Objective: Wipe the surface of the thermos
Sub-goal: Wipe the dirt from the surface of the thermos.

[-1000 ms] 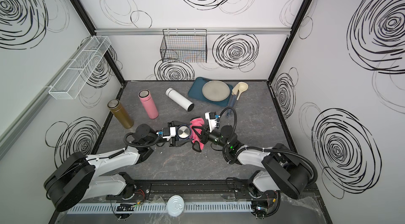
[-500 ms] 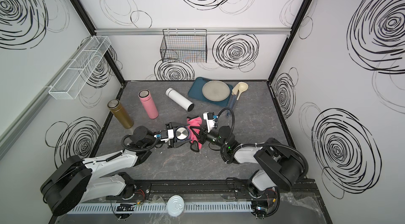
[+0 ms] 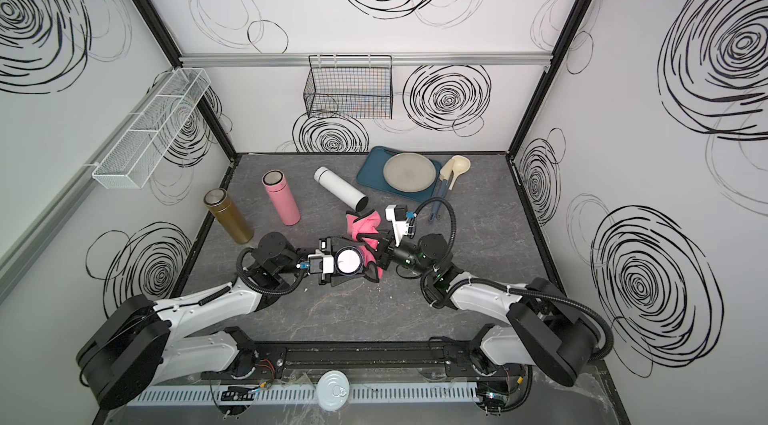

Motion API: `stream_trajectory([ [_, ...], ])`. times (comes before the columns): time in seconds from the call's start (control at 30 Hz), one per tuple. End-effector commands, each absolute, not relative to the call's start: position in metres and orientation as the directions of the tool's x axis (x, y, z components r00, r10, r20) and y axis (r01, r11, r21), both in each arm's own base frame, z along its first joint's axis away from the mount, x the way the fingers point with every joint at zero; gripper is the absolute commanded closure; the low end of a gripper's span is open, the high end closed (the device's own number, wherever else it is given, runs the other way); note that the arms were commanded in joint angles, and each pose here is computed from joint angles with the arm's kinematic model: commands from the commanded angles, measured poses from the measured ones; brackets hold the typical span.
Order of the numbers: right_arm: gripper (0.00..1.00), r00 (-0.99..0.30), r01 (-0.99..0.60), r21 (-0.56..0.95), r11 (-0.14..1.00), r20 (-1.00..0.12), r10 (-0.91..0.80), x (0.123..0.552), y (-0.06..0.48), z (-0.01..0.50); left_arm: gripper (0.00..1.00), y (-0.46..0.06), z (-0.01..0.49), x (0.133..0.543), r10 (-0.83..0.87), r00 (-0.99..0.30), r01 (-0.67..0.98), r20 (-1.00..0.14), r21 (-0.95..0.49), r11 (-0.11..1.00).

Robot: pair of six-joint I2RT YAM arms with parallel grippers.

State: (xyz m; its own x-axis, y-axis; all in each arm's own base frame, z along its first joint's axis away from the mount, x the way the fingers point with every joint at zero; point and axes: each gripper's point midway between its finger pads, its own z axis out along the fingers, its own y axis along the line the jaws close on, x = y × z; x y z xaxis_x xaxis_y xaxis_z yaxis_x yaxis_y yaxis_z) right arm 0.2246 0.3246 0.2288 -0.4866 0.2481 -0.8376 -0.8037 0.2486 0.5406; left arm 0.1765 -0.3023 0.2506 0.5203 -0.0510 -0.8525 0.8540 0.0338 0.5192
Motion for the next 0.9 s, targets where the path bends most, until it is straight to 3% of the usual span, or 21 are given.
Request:
stream_trajectory([
  [0.0, 1.00, -0.587, -0.729, 0.608, 0.315, -0.792, 0.169, 0.230, 0.326, 0.167, 1.00, -0.306, 0.276, 0.162, -0.114, 0.667, 0.741, -0.736, 0.671, 0.011],
  [0.13, 1.00, -0.625, -0.717, 0.650, 0.250, -0.759, 0.183, 0.235, 0.319, 0.164, 1.00, -0.305, 0.270, 0.159, -0.092, 0.686, 0.724, -0.722, 0.689, -0.016],
  [0.43, 1.00, -0.452, -0.850, 0.482, 0.212, -0.875, 0.173, 0.202, 0.337, 0.239, 1.00, -0.307, 0.263, 0.164, -0.066, 0.694, 0.718, -0.717, 0.696, -0.018],
  [0.73, 1.00, -0.589, -0.733, 0.599, 0.322, -0.796, 0.140, 0.230, 0.328, 0.162, 1.00, -0.307, 0.257, 0.161, -0.046, 0.718, 0.694, -0.694, 0.719, -0.031],
  [0.87, 1.00, -0.542, -0.778, 0.557, 0.291, -0.829, 0.137, 0.225, 0.332, 0.187, 1.00, -0.308, 0.257, 0.161, -0.037, 0.724, 0.688, -0.689, 0.725, -0.039],
])
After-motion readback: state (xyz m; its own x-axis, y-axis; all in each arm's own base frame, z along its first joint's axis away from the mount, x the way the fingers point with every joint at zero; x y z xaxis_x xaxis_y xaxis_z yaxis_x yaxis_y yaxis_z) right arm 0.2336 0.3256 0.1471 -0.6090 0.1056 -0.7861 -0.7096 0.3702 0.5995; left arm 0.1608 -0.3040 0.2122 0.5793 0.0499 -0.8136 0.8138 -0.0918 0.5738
